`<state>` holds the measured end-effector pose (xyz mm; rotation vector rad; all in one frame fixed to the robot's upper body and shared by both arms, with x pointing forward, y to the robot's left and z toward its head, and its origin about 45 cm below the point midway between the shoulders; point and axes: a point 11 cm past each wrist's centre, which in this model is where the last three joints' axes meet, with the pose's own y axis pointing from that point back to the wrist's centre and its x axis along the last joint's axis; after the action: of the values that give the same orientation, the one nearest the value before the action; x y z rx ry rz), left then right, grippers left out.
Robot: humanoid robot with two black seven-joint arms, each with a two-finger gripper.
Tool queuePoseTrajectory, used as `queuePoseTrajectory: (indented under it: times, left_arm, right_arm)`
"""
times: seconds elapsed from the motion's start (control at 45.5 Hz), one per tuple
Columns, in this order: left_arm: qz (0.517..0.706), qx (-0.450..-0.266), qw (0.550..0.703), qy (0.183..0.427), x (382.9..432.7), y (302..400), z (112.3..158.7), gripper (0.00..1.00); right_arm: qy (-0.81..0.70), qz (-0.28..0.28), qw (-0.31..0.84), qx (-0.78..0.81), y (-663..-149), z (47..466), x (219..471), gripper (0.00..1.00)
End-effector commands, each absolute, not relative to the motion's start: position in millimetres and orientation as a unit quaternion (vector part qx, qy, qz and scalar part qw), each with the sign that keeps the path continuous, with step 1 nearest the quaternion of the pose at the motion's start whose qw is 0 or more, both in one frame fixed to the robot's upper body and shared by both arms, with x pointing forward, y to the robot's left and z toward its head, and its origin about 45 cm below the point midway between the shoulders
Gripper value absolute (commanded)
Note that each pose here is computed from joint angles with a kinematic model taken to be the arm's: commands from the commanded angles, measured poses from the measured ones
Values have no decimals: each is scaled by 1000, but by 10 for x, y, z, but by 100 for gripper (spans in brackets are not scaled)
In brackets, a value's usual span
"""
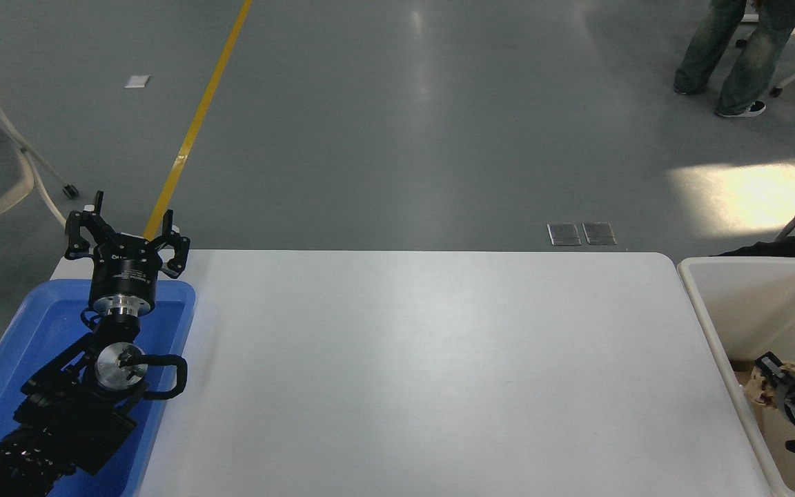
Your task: Pick up paper ball place in dustbin
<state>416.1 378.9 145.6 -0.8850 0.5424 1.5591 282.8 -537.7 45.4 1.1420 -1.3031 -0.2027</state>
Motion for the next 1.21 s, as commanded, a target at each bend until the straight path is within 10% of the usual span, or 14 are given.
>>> queuePoseTrajectory:
  times: [0.0, 1.187]
  left_arm:
    - [671, -381, 593, 233, 4161, 3790, 1457, 99]
    - [670, -380, 594, 234, 4164, 3784, 1459, 99]
  right_arm:
    - [-574, -82, 639, 506, -5347, 511, 2923, 100]
    - [-437, 48, 621, 649, -4265, 2231, 3994, 100]
